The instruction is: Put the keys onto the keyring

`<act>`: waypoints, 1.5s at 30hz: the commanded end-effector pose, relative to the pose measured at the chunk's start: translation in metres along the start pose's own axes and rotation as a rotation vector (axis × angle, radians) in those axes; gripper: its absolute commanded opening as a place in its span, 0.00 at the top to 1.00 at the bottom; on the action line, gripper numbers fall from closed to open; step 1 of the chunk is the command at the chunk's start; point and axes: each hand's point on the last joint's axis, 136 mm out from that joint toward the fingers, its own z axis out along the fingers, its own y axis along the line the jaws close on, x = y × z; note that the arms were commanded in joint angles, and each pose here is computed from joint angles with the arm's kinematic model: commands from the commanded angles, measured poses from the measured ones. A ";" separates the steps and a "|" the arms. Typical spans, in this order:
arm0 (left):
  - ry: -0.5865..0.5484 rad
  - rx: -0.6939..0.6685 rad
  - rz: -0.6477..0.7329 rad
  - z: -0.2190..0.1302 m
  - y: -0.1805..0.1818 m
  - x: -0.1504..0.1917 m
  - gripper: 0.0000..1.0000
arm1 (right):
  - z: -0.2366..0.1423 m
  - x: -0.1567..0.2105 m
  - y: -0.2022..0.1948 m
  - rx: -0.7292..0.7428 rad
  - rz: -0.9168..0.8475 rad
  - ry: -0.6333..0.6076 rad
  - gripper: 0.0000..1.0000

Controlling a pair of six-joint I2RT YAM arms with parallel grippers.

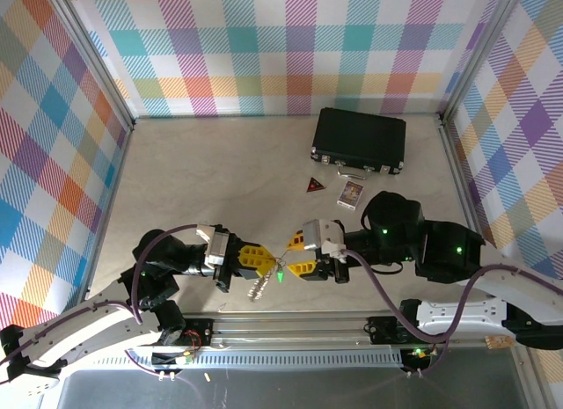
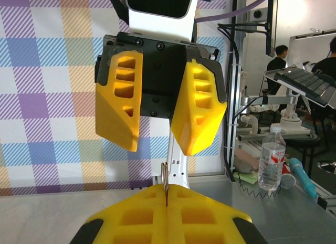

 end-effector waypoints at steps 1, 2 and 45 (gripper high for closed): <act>-0.033 0.000 0.041 0.000 -0.001 -0.012 1.00 | 0.008 -0.003 -0.006 0.018 0.006 -0.016 0.65; -0.034 0.002 0.043 0.000 -0.002 -0.012 1.00 | 0.010 -0.002 -0.006 0.014 0.007 -0.010 0.65; 0.030 -0.105 0.099 -0.014 0.006 -0.010 1.00 | 0.020 0.018 -0.010 0.005 0.036 0.158 0.64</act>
